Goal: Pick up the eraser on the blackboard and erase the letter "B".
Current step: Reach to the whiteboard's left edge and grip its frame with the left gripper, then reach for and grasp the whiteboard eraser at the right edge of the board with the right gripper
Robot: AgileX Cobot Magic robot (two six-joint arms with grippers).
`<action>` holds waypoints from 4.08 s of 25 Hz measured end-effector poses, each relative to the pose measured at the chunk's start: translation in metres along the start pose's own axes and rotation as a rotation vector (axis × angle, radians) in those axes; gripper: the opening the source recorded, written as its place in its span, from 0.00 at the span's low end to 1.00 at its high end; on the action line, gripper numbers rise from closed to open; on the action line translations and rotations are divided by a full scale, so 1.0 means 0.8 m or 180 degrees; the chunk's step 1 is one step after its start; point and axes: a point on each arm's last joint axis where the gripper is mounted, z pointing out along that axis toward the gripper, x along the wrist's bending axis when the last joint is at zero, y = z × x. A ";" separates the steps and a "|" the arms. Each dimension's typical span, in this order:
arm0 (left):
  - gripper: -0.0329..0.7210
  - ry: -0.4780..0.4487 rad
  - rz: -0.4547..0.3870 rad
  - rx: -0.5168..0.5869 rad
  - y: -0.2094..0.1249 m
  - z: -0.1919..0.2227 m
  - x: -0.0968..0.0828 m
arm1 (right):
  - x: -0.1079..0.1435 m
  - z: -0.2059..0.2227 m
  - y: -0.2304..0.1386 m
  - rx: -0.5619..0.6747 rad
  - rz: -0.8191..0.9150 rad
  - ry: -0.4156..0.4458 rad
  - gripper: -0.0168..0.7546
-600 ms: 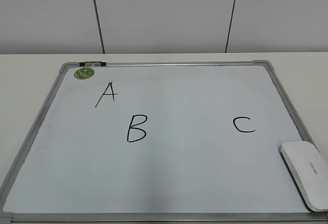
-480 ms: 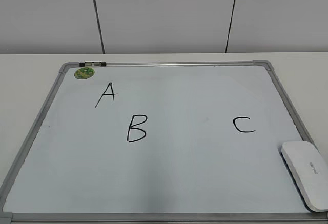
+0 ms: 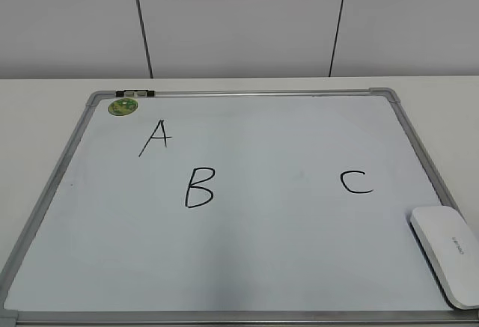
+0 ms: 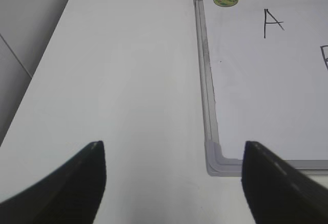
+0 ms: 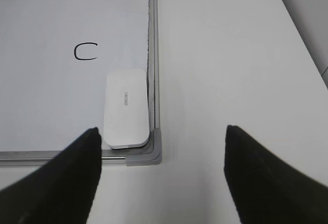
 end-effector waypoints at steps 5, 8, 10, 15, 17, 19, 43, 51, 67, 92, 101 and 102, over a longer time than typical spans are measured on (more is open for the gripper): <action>0.83 0.0000 0.0002 0.0032 0.003 0.002 0.000 | 0.000 0.000 0.000 0.0000 0.0000 0.0000 0.77; 0.83 -0.0045 -0.0018 -0.0078 0.025 0.007 -0.002 | 0.000 0.000 0.000 0.0000 0.0000 0.0000 0.77; 0.83 -0.0071 -0.0030 -0.0117 0.044 0.017 -0.003 | 0.000 0.000 0.000 0.0000 0.0000 0.0000 0.77; 0.83 -0.0145 -0.0093 0.0229 0.078 0.071 -0.008 | 0.000 0.000 0.000 0.0000 0.0000 0.0000 0.77; 0.83 -0.0173 -0.0132 0.0446 0.089 0.099 -0.010 | 0.000 0.000 0.000 0.0000 0.0000 0.0000 0.77; 0.83 -0.0206 -0.0176 0.0664 0.098 0.127 -0.012 | 0.000 0.000 0.000 0.0000 0.0000 0.0000 0.77; 0.72 -0.0511 0.0124 0.2399 0.154 0.414 -0.032 | 0.000 0.000 0.000 0.0000 0.0000 0.0000 0.77; 0.59 -0.0569 0.0075 0.2648 0.139 0.471 -0.037 | 0.000 0.000 0.000 0.0000 0.0000 0.0000 0.77; 0.40 -0.0643 -0.0003 0.2961 0.108 0.536 -0.042 | 0.000 0.000 0.000 0.0000 0.0000 0.0000 0.77; 0.06 -0.0663 -0.0096 0.3034 0.098 0.548 -0.045 | 0.000 0.000 0.000 0.0000 0.0000 0.0000 0.77; 0.06 -0.0661 -0.0103 0.3038 0.098 0.548 -0.045 | 0.000 -0.003 0.018 -0.0172 -0.0002 0.0020 0.77; 0.06 -0.0661 -0.0103 0.3038 0.098 0.548 -0.045 | 0.000 -0.001 0.026 -0.0209 -0.0022 0.0028 0.77</action>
